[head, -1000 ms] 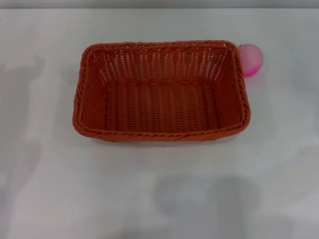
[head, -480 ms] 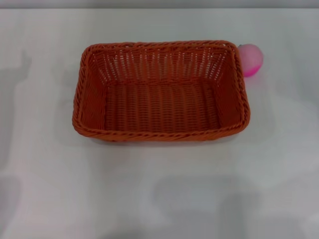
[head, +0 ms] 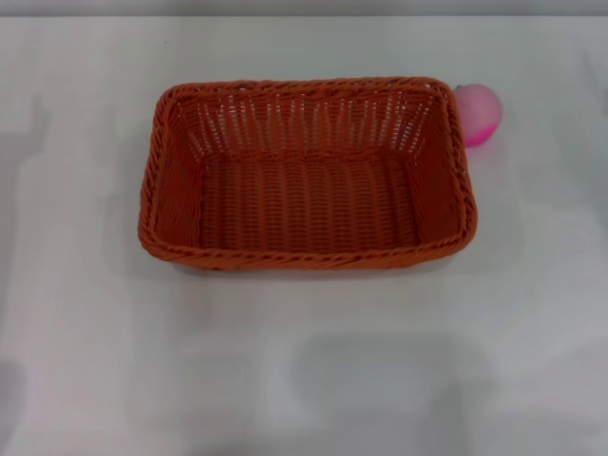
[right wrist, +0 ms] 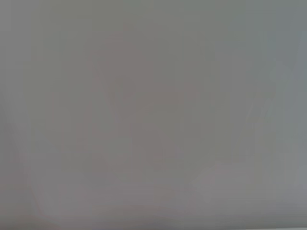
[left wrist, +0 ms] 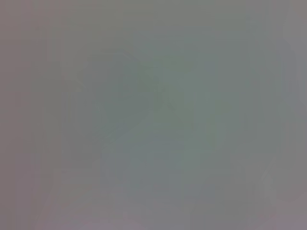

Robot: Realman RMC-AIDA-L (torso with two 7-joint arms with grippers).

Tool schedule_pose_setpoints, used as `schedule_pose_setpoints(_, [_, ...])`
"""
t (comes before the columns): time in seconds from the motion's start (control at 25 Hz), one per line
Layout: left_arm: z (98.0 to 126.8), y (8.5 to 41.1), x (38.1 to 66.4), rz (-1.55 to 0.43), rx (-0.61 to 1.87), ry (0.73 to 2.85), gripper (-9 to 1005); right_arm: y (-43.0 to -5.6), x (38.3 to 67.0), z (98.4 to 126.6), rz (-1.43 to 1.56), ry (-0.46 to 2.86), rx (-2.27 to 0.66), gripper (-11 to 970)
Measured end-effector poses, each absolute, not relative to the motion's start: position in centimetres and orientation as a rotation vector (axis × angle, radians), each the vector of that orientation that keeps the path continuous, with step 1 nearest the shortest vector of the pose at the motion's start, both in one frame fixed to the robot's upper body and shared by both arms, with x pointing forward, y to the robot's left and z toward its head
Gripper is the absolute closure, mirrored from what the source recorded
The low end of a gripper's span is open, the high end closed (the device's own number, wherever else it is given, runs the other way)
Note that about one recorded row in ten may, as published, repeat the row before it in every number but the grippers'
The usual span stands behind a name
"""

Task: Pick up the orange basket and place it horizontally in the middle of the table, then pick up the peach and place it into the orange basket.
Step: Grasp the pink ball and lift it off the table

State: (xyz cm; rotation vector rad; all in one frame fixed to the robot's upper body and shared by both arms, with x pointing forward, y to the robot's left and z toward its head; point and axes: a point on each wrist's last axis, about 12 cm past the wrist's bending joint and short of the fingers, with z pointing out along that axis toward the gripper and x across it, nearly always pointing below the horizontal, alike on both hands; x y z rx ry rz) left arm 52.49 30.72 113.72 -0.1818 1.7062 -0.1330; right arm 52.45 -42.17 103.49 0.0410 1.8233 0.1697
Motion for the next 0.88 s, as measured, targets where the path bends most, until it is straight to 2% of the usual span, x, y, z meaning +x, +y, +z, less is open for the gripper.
schedule_pose_setpoints(0.4, [112.2,31.4,51.6,-0.149,-0.184,1.587,146,-40.4,52.5,103.3,0.25,1.828,-0.033,97])
schedule_pose_setpoints(0.88, [111.9,31.4,52.1,-0.152,-0.18,1.588,146,-38.5,54.6,104.1,0.336,1.896,-0.18,97])
